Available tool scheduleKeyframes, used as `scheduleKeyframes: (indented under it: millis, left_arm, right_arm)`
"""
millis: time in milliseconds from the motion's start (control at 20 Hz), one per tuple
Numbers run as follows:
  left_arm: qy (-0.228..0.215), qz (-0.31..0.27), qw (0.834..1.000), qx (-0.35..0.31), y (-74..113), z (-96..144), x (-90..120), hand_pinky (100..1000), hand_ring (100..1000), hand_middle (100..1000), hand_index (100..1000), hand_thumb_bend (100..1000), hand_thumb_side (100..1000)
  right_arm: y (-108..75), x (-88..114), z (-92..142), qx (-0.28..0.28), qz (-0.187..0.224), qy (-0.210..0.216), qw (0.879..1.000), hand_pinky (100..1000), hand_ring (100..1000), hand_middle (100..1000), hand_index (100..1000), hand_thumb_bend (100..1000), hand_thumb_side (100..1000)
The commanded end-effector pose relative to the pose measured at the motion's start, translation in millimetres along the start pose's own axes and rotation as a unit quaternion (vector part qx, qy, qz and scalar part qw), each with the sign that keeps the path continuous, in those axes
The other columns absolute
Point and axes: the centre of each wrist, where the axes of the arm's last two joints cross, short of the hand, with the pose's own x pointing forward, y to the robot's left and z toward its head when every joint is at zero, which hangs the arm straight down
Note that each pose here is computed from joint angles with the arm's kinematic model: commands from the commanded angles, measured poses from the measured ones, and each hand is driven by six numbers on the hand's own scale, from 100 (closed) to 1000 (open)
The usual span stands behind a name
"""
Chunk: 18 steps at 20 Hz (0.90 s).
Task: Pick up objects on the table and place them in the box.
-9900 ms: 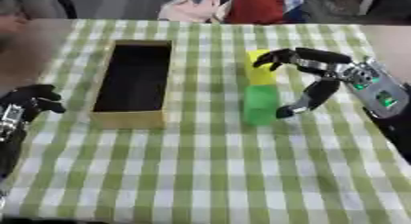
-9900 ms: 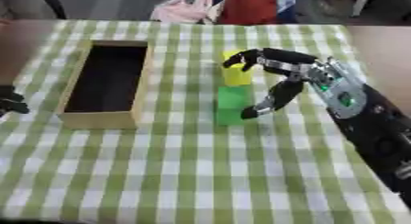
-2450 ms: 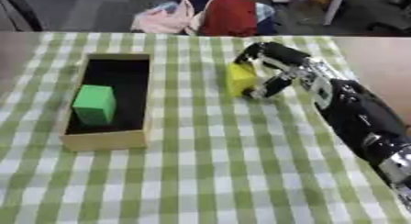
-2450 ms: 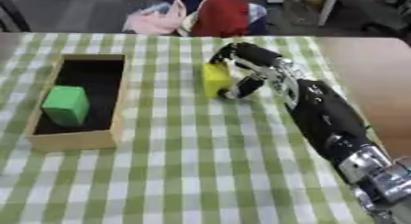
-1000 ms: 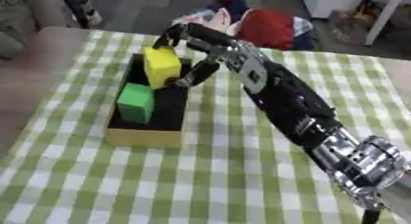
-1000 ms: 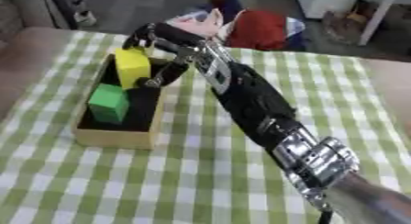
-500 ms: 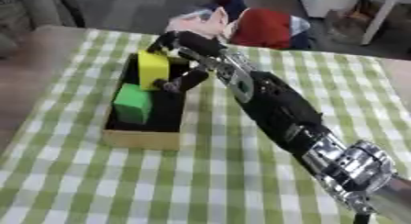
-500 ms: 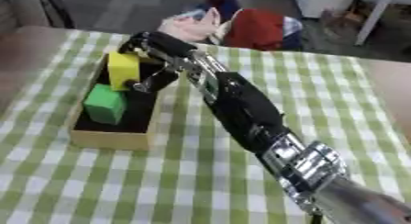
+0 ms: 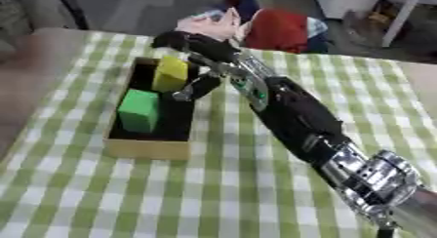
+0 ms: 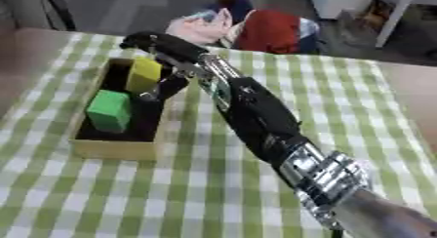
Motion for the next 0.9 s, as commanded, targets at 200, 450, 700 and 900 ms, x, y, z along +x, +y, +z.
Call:
scheduleKeyframes:
  millis: [200, 450, 700, 900]
  left_arm:
    - [-0.002, -0.014, 1.000, -0.001, 4.1, -0.7, 5.1, 730, 577, 582, 734, 100, 747]
    - [0.017, -0.025, 0.999, 0.018, 10.5, 9.2, 1.4, 732, 579, 584, 732, 100, 757]
    - [0.047, -0.047, 0.997, 0.049, 21.1, 24.1, -3.8, 736, 587, 592, 731, 100, 772]
    - [0.073, -0.064, 0.992, 0.076, 29.1, 37.1, -8.9, 744, 604, 609, 730, 100, 787]
  right_arm:
    - [-26.6, 2.0, 0.4, -0.024, 0.008, -0.025, 0.999, 804, 992, 861, 937, 482, 491]
    - [-38.5, 9.8, 8.0, -0.041, -0.059, -0.053, 0.996, 785, 1000, 818, 920, 324, 463]
    - [-60.7, 27.9, 17.9, -0.075, -0.160, -0.085, 0.981, 768, 1000, 786, 903, 237, 399]
    - [-78.9, 49.0, 29.6, -0.111, -0.235, -0.111, 0.959, 725, 972, 740, 867, 132, 385]
